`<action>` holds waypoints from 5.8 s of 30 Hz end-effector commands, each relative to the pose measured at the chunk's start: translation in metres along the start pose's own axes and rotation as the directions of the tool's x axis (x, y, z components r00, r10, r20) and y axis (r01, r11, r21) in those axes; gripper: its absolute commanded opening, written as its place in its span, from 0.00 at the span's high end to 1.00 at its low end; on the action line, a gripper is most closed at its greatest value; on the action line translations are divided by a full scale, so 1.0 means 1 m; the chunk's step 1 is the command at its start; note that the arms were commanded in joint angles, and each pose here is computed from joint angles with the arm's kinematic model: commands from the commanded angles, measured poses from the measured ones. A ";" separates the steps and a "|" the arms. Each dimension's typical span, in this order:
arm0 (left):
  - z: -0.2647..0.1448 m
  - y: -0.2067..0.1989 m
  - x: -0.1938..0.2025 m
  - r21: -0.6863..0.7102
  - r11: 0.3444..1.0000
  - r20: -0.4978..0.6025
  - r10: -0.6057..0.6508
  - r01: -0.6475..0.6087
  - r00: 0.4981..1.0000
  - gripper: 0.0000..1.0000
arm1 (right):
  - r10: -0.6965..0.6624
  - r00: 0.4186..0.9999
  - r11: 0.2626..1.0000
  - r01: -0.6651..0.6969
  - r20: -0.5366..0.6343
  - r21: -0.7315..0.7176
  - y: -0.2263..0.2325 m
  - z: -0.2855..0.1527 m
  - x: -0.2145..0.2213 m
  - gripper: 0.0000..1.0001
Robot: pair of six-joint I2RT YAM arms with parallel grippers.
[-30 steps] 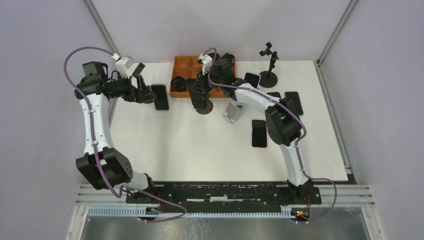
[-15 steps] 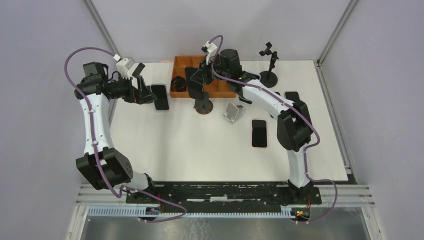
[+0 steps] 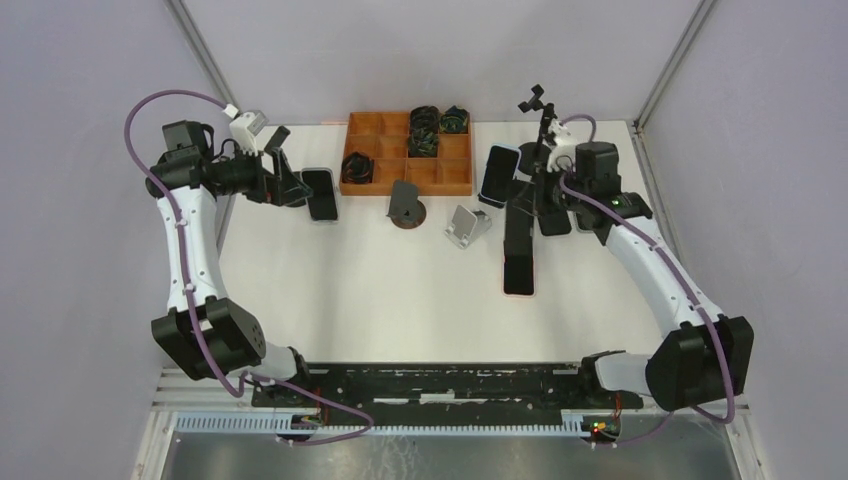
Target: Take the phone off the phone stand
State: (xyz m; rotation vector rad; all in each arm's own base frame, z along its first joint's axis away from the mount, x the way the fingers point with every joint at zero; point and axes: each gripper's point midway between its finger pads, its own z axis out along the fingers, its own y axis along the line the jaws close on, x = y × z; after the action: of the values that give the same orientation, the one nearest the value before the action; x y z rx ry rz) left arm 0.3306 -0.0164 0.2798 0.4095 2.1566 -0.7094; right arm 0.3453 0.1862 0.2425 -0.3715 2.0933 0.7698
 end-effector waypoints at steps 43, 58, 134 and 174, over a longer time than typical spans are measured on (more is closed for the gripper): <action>-0.012 -0.010 -0.030 0.013 0.999 0.066 0.041 -0.042 0.997 0.00 | 0.331 0.886 0.835 -0.115 -0.324 0.538 -0.169 -0.014 0.171 0.38; -0.015 -0.015 -0.035 0.013 0.999 0.084 0.035 -0.036 0.996 0.00 | 0.338 0.922 0.695 -0.110 -0.189 0.710 -0.188 -0.046 0.158 0.26; -0.018 -0.024 -0.026 0.053 0.997 0.038 0.048 -0.050 0.998 0.00 | -0.300 0.883 0.953 0.297 0.360 0.065 -0.041 0.020 -0.139 1.00; -0.009 -0.013 -0.023 0.084 0.994 0.017 0.075 -0.077 0.997 0.00 | 0.161 0.872 0.487 0.338 -0.463 0.806 -0.219 -0.118 0.091 1.00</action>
State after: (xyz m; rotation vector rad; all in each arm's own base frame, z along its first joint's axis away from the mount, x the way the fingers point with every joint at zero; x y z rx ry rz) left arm 0.3332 -0.0239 0.2976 0.4649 2.1336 -0.8051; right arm 0.3389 -0.0472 0.1461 -0.0535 2.5643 -0.5186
